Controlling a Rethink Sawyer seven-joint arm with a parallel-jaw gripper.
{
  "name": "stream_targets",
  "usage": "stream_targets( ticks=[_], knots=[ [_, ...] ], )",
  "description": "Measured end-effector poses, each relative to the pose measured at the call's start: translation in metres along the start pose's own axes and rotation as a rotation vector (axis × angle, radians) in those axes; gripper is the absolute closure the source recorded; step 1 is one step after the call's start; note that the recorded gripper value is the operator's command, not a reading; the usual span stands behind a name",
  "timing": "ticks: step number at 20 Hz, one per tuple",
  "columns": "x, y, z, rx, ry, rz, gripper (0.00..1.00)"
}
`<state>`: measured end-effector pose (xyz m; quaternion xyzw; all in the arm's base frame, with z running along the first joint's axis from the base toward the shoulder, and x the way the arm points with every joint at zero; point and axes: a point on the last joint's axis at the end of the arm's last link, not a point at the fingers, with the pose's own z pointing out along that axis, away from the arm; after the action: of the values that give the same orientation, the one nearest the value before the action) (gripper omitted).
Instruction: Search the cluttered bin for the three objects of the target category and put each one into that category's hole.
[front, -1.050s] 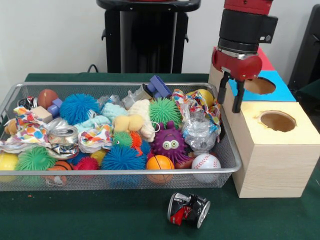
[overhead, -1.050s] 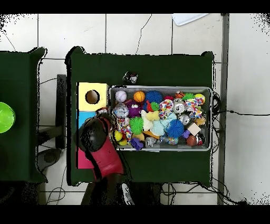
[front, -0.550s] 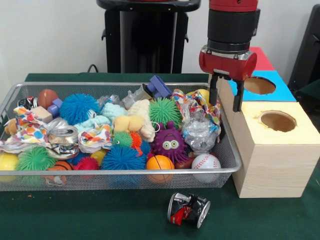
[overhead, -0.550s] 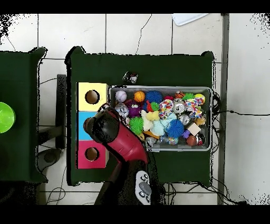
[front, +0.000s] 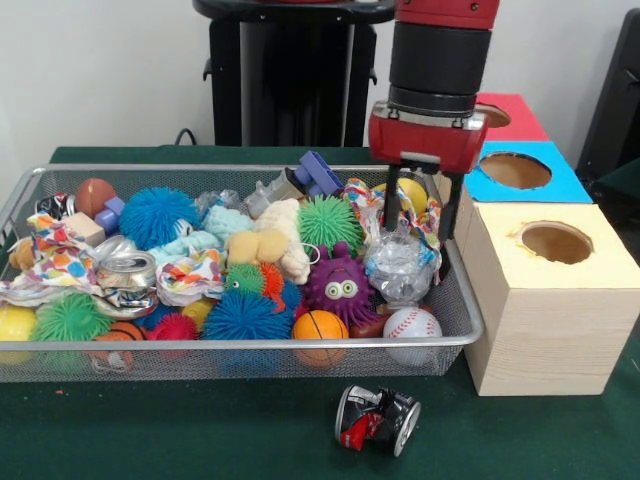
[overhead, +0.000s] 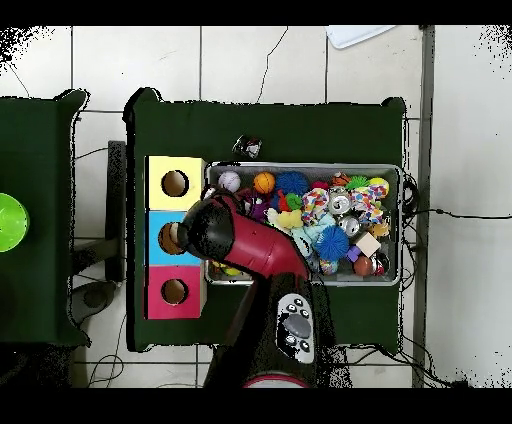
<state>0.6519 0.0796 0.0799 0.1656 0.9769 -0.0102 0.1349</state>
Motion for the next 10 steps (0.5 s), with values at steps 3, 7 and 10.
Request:
stream_targets(
  ticks=[3,7,10],
  knots=[
    [-0.013,-0.012,0.003,-0.001,-0.024,-0.062,0.0],
    [-0.028,-0.03,0.007,-0.004,-0.046,-0.144,0.0],
    [-0.037,-0.044,0.008,-0.01,-0.041,-0.241,0.0]
  ],
)
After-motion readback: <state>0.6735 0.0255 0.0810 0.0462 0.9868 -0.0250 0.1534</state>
